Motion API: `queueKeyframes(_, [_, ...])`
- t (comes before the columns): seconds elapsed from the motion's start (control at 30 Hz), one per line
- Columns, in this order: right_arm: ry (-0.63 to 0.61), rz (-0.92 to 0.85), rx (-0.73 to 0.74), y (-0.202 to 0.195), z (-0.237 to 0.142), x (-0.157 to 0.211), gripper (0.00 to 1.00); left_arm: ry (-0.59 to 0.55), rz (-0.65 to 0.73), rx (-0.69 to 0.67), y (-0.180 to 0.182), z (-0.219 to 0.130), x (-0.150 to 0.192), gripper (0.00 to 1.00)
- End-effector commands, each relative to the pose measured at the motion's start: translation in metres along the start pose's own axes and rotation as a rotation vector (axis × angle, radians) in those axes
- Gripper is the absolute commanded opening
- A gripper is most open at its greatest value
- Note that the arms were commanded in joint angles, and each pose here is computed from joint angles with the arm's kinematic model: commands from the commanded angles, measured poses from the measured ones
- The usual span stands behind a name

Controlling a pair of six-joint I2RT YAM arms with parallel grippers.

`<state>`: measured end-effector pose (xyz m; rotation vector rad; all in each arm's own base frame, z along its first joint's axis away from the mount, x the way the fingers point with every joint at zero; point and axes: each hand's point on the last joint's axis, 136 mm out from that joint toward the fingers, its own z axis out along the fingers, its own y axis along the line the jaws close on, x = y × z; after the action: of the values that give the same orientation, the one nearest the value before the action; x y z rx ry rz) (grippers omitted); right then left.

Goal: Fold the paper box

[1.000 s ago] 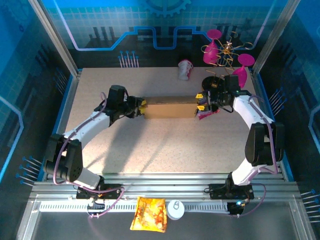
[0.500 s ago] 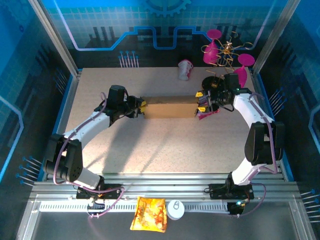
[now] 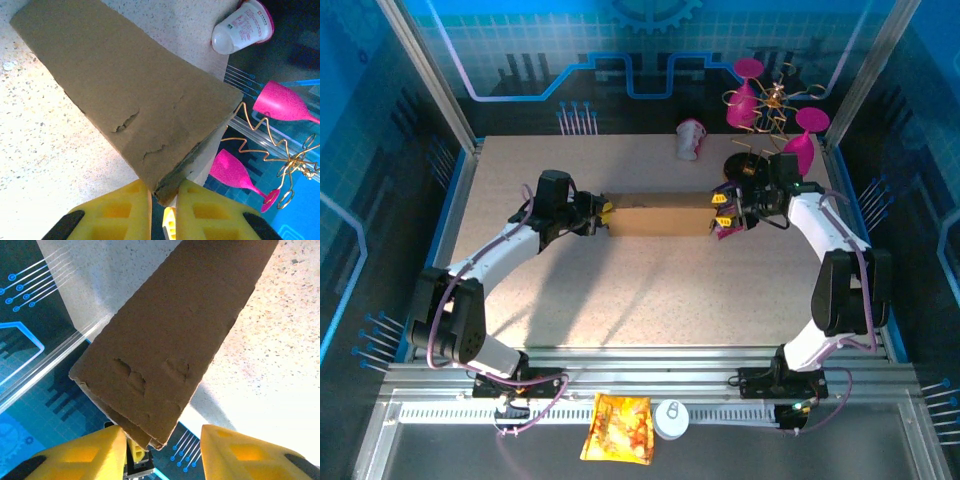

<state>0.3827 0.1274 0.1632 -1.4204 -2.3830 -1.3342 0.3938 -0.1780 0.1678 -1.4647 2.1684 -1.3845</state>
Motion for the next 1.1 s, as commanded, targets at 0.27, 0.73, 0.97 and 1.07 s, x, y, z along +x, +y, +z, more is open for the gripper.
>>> queueKeyframes(0.27, [-0.022, 0.003, 0.063, -0.018, -0.002, -0.004, 0.26, -0.049, -0.058, -0.127, 0.042, 0.005, -0.014, 0.16])
queueKeyframes(0.73, [-0.125, -0.338, 0.087, -0.003, -0.068, 0.037, 0.57, -0.092, -0.019, -0.2, 0.105, -0.051, -0.001, 0.34])
queueKeyframes(0.97, [-0.159, -0.452, 0.103, -0.023, -0.065, 0.03, 0.59, -0.03, -0.084, -0.215, 0.159, -0.052, 0.021, 0.42])
queueKeyframes(1.07, [-0.183, -0.492, 0.086, -0.019, -0.068, 0.029, 0.61, -0.09, -0.069, -0.235, 0.163, -0.072, 0.018, 0.44])
